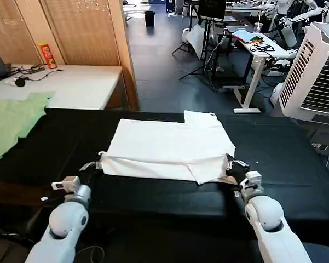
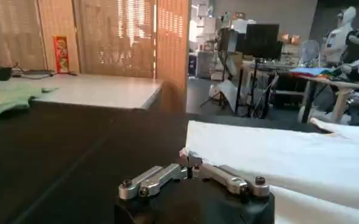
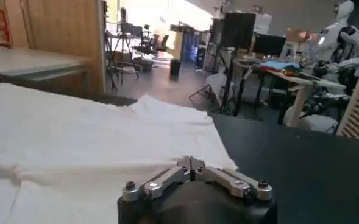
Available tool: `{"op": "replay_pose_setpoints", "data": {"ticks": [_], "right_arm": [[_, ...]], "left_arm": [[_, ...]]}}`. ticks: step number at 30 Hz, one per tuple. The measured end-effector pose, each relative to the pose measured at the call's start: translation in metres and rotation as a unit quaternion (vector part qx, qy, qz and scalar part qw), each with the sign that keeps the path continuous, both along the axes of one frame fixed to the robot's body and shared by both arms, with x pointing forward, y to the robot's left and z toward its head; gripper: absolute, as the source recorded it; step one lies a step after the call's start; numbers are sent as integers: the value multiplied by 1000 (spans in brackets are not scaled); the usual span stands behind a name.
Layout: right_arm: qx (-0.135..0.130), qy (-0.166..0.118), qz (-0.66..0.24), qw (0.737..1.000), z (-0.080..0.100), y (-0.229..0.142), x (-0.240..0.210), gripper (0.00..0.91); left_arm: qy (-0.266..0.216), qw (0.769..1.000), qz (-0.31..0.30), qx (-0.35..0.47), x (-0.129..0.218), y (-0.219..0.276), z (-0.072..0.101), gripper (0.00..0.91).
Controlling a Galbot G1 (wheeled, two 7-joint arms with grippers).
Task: Fold and organize the clothes.
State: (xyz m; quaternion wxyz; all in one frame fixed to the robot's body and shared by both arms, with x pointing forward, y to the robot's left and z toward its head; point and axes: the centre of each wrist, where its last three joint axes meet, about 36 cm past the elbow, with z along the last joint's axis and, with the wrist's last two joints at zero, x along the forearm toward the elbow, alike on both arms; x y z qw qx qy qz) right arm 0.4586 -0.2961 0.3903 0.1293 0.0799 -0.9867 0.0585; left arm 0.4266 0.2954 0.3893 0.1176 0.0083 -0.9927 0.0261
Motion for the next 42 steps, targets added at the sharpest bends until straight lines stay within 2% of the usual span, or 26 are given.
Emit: {"op": "replay_pose_setpoints", "data": {"ticks": [5, 7, 12, 16, 19, 24, 28, 31, 32, 33, 34, 35, 37, 39, 41, 42], "right_arm": [[7, 34, 3, 999, 15, -4, -20, 878], [2, 43, 0, 999, 23, -5, -31, 878], [0, 49, -3, 999, 37, -7, -58, 878], [0, 55, -6, 998, 38, -8, -75, 868], [1, 64, -10, 998, 33, -9, -84, 790], [2, 75, -20, 997, 26, -11, -91, 751], [5, 86, -28, 996, 19, -12, -96, 683], [8, 91, -31, 995, 15, -12, -98, 595], [9, 91, -32, 995, 14, -12, -99, 556], [9, 91, -32, 995, 13, -12, -99, 478], [9, 91, -33, 995, 13, -12, -99, 449], [10, 91, -33, 995, 12, -12, -99, 263], [10, 90, -33, 995, 11, -12, -99, 107], [10, 91, -33, 995, 10, -11, -98, 78], [10, 92, -33, 995, 10, -10, -98, 68], [10, 92, -33, 995, 10, -10, -99, 68]], "left_arm": [[15, 1000, 7, 1, 9, -3, -1, 878], [17, 1000, 8, 2, 8, -3, -1, 878], [18, 1000, 9, 8, 1, 4, 1, 878], [25, 1000, -1, 8, -9, 4, -1, 878], [37, 999, -7, 5, -17, 2, -5, 878], [56, 998, -13, -12, -27, 4, -11, 878], [65, 997, -7, -31, -27, 10, -13, 878], [68, 997, -4, -36, -27, 13, -14, 878], [69, 997, -4, -37, -28, 13, -15, 790], [70, 997, -4, -38, -28, 13, -15, 751], [70, 997, -4, -39, -28, 14, -15, 712], [70, 997, -5, -39, -28, 14, -15, 575], [71, 997, -8, -40, -29, 14, -16, 156], [72, 997, -10, -39, -30, 14, -17, 59], [72, 997, -11, -39, -31, 13, -17, 0], [72, 997, -12, -38, -32, 13, -17, 0]]}}
